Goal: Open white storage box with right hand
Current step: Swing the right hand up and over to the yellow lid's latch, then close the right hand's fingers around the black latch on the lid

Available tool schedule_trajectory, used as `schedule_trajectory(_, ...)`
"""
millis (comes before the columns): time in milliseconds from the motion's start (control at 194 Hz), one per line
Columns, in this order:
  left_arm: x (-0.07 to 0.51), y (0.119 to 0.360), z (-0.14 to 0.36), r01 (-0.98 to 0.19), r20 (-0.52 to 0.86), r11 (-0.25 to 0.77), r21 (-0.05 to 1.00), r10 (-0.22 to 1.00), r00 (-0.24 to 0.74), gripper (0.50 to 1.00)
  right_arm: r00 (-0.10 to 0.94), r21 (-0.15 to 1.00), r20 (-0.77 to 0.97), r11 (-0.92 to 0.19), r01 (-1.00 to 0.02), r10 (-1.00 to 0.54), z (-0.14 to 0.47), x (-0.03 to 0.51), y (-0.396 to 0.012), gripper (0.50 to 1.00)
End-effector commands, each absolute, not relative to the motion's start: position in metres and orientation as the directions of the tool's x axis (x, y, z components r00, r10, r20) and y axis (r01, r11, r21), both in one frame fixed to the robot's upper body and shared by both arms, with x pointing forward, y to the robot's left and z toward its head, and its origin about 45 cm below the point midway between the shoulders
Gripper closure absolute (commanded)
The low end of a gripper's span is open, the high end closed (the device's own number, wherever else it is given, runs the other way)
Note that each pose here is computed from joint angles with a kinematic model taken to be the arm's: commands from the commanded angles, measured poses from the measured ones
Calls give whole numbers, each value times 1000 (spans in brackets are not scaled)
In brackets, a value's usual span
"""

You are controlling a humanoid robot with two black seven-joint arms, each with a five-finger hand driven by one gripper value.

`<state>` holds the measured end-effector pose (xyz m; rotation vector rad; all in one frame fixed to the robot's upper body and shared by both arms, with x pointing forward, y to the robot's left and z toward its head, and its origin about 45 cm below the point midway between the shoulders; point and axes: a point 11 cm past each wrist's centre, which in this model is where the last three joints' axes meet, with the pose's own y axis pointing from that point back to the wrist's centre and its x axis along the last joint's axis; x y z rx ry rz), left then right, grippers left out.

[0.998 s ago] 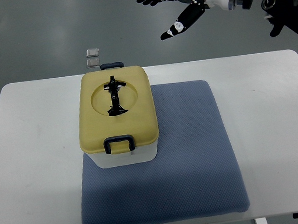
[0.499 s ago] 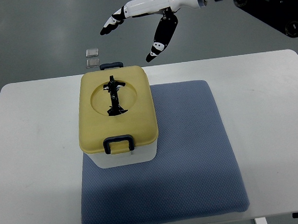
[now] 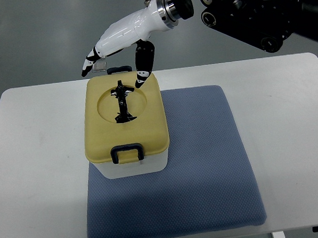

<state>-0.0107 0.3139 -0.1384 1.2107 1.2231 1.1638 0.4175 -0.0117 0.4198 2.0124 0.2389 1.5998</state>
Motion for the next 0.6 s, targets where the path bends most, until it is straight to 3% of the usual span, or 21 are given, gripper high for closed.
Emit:
schedule_trajectory(0, -11, 313, -138, 20, -32, 31, 999, 999, 19, 500, 235, 547, 831, -818, -180, 504, 414, 413, -3, 591)
schedule_trajectory(597, -10, 302, -139, 15, -62, 62, 998, 998, 9, 500, 104, 585, 810, -788, -191, 577, 380, 413, 5, 650)
